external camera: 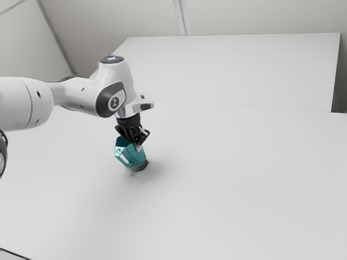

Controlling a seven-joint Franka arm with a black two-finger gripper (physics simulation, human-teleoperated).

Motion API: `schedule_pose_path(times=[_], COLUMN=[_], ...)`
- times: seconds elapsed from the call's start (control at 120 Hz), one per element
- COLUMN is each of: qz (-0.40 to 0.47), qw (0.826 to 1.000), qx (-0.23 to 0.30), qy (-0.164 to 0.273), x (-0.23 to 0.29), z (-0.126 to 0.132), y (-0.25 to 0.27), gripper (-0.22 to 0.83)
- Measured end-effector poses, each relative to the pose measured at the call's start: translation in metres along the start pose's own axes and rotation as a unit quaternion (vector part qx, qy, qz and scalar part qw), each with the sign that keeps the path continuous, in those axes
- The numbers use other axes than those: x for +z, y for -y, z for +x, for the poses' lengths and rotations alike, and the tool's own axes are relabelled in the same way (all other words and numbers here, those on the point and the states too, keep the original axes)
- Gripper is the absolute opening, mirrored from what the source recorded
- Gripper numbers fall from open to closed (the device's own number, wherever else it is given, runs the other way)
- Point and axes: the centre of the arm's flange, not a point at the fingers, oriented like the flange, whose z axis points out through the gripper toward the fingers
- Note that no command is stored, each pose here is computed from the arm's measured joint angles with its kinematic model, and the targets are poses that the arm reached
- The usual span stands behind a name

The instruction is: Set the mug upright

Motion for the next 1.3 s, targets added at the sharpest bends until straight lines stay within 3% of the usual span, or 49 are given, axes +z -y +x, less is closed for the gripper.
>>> schedule_pose_path(times=[0.617,1.1,1.3], qz=[-0.001,-0.008,-0.008], qw=[1.0,0.999,0.997], qx=[-0.026,-0.028,-0.025], qy=[0.005,-0.034,-0.075], x=[0.017,-0.029,-0.077], z=[0.005,0.002,-0.005], y=[0.004,0.006,0.014], gripper=[-0.15,0.09,0.34])
